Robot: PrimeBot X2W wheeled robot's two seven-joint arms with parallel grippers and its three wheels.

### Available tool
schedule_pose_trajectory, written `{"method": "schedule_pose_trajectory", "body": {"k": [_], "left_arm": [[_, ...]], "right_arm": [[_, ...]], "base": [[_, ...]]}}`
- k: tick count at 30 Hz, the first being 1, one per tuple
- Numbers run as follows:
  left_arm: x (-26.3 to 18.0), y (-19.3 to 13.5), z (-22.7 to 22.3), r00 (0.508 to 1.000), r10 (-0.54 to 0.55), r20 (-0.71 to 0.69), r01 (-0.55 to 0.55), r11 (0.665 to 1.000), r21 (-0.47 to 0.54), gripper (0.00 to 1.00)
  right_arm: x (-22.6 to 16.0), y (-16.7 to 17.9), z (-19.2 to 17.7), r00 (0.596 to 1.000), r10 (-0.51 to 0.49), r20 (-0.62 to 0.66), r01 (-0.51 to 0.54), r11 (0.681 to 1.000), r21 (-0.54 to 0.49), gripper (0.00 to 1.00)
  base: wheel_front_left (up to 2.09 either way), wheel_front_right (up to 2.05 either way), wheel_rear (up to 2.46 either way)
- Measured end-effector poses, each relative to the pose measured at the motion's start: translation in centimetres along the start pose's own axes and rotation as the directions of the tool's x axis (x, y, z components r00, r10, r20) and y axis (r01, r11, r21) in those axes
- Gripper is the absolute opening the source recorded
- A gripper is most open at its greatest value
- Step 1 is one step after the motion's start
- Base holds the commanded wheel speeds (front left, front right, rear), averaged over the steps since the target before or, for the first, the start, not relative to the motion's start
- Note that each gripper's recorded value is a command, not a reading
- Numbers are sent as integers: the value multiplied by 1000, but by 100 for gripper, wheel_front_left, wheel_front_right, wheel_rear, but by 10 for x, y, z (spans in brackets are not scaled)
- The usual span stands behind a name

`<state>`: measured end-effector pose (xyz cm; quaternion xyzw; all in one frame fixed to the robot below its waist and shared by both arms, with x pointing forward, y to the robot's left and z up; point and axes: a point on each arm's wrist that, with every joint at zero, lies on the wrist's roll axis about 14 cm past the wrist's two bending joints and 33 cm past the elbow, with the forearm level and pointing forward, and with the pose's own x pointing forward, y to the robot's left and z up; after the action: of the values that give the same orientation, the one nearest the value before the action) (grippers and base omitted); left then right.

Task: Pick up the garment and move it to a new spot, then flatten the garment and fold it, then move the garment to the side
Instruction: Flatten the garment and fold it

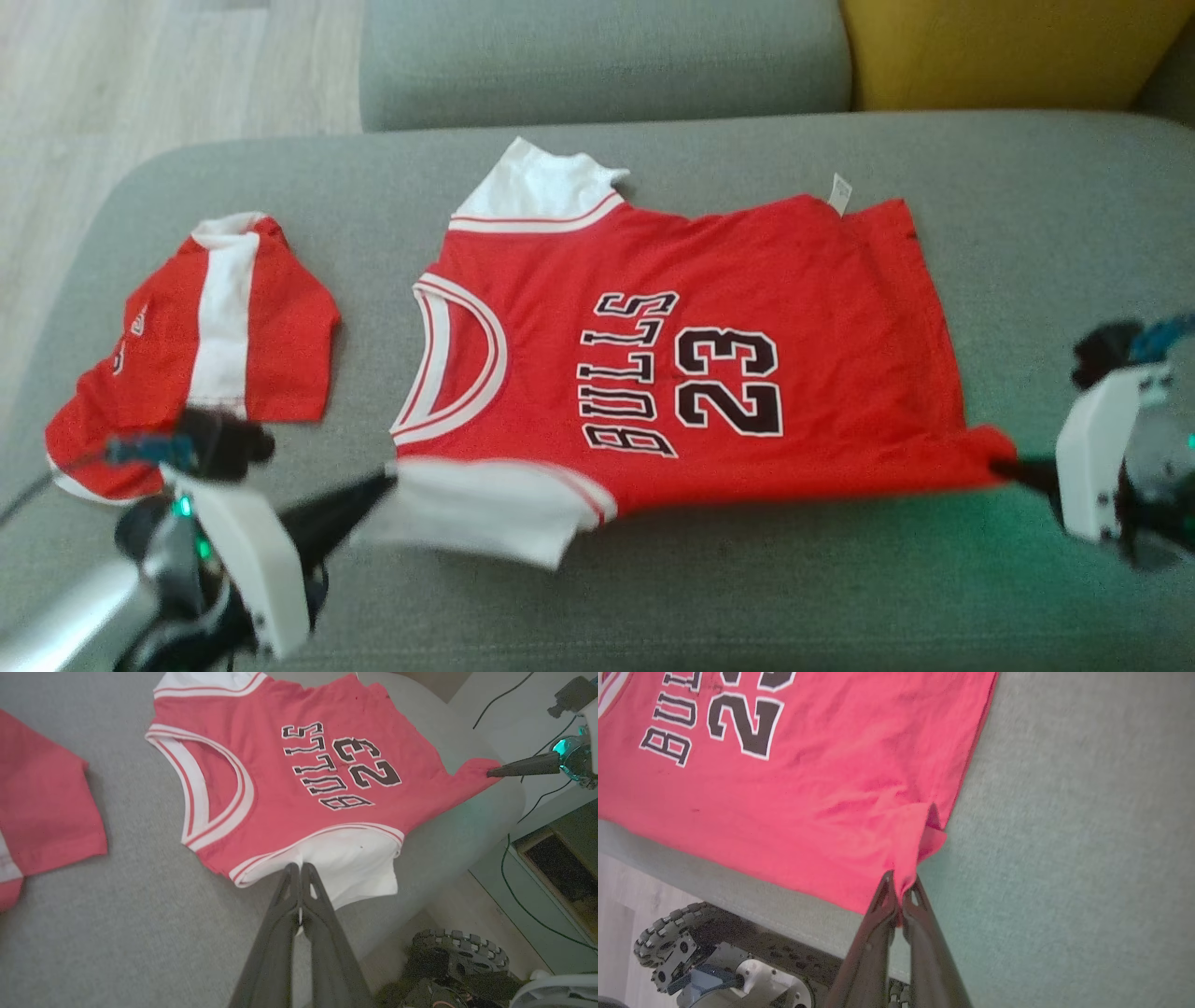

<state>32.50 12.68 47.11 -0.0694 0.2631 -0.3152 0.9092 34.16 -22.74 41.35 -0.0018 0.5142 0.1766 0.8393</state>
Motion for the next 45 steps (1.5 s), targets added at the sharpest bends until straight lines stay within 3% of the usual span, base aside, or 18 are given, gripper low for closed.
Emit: {"method": "schedule_pose_trajectory", "body": {"k": [9,23,24,25,26,27,28,32,39,42,45], "left_arm": [[37,19,48,998,9,67,-10,1000,13,0],[104,53,57,999,45,-10,-45,999,19,0],[108,56,56,999,52,-16,-51,999,12,0],[111,58,54,998,58,-20,-58,998,4,0],[114,61,52,998,65,-22,-66,998,-8,0],[117,65,52,996,85,-14,-85,996,-25,73],[119,71,53,993,116,4,-115,992,-42,100],[125,92,71,972,214,96,-207,975,-76,100],[123,99,100,916,283,285,-255,958,-132,100],[116,95,114,878,301,372,-260,953,-158,100],[108,87,118,846,321,426,-257,945,-201,100]], "right_arm": [[15,-6,45,998,-27,53,28,999,-24,0],[51,-18,73,995,-64,81,64,998,-3,0],[52,-19,75,994,-68,91,68,998,0,19],[53,-20,78,992,-72,105,72,997,3,76],[54,-23,82,988,-80,129,80,997,7,100],[54,-27,85,984,-90,152,87,996,23,100],[55,-30,89,980,-99,174,93,995,39,100],[57,-37,104,959,-127,254,116,991,59,100],[53,-32,116,929,-125,348,108,992,69,100],[39,-28,134,875,-119,469,94,993,75,100],[20,-20,151,788,-103,607,79,995,66,100]], "base": [[0,0,0],[0,0,0],[0,0,0],[0,0,0],[0,0,0],[0,0,0],[0,0,0],[0,0,0],[0,0,0],[0,0,0],[0,0,0]]}}
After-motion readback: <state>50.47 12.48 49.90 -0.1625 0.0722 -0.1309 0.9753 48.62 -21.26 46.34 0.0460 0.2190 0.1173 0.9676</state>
